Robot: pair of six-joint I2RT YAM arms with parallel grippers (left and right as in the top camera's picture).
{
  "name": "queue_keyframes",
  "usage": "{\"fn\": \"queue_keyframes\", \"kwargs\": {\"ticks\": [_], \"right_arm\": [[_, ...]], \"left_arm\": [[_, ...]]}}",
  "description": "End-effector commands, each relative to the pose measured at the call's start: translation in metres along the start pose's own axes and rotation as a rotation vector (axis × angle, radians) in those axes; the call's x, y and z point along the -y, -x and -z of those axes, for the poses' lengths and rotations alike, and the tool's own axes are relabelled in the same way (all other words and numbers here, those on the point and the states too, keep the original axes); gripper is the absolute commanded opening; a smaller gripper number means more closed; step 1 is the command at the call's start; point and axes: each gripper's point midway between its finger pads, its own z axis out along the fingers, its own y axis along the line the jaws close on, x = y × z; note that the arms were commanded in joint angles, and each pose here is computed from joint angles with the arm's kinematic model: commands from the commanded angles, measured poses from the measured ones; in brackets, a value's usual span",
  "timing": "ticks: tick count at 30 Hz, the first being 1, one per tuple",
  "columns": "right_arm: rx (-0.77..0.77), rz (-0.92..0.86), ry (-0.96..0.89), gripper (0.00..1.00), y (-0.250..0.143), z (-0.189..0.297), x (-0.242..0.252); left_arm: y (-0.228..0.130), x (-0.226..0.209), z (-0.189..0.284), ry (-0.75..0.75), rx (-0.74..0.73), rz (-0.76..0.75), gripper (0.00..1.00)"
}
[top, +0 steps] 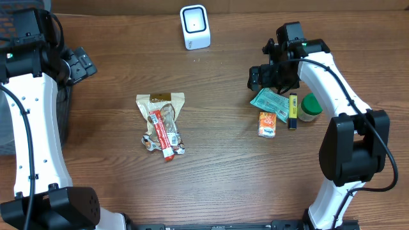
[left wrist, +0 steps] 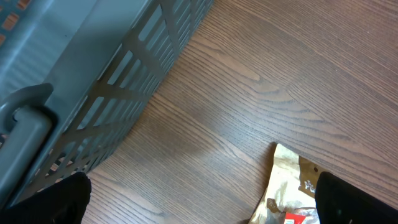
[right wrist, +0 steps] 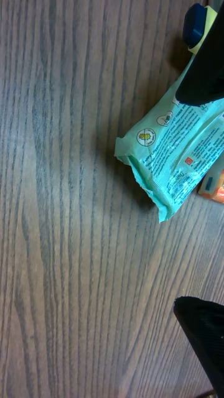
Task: Scan the item barcode
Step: 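Open the right gripper, release the highlighter, and lift away, then move the right gripper left over the snack bundle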
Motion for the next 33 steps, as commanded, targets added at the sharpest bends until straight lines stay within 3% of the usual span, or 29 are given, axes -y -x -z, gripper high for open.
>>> {"fn": "queue_keyframes", "kwargs": {"ticks": [1, 17, 24, 25, 27, 29, 31, 33], "right_arm": [[0.015, -0.010, 0.011, 1.00, 0.002, 0.004, 0.000], [0.069, -0.012, 0.029, 1.00, 0.016, 0.005, -0.004], [0.024, -0.198, 0.374, 1.00, 0.016, 0.015, -0.061], [0.018, -0.204, 0.399, 0.93, 0.016, 0.016, -0.065], [-0.011, -0.192, 0.440, 0.47, 0.010, 0.017, -0.079], [-0.046, -0.177, 0.440, 0.25, 0.001, 0.014, -0.090], [-0.078, -0.146, 0.445, 0.17, -0.009, 0.012, -0.108], [-0.120, -0.080, 0.454, 0.16, -0.024, 0.008, -0.139]], "left_arm": [[0.006, 0.000, 0.012, -0.008, 0.037, -0.007, 1.00], [0.006, 0.000, 0.012, -0.008, 0.037, -0.007, 1.00], [0.006, 0.000, 0.012, -0.008, 0.037, -0.007, 1.00], [0.006, 0.000, 0.012, -0.008, 0.037, -0.007, 1.00], [0.006, 0.000, 0.012, -0.008, 0.037, -0.007, 1.00], [0.006, 0.000, 0.012, -0.008, 0.038, -0.007, 1.00], [0.006, 0.000, 0.012, -0.008, 0.038, -0.007, 1.00], [0.006, 0.000, 0.012, -0.008, 0.037, -0.007, 1.00]]}}
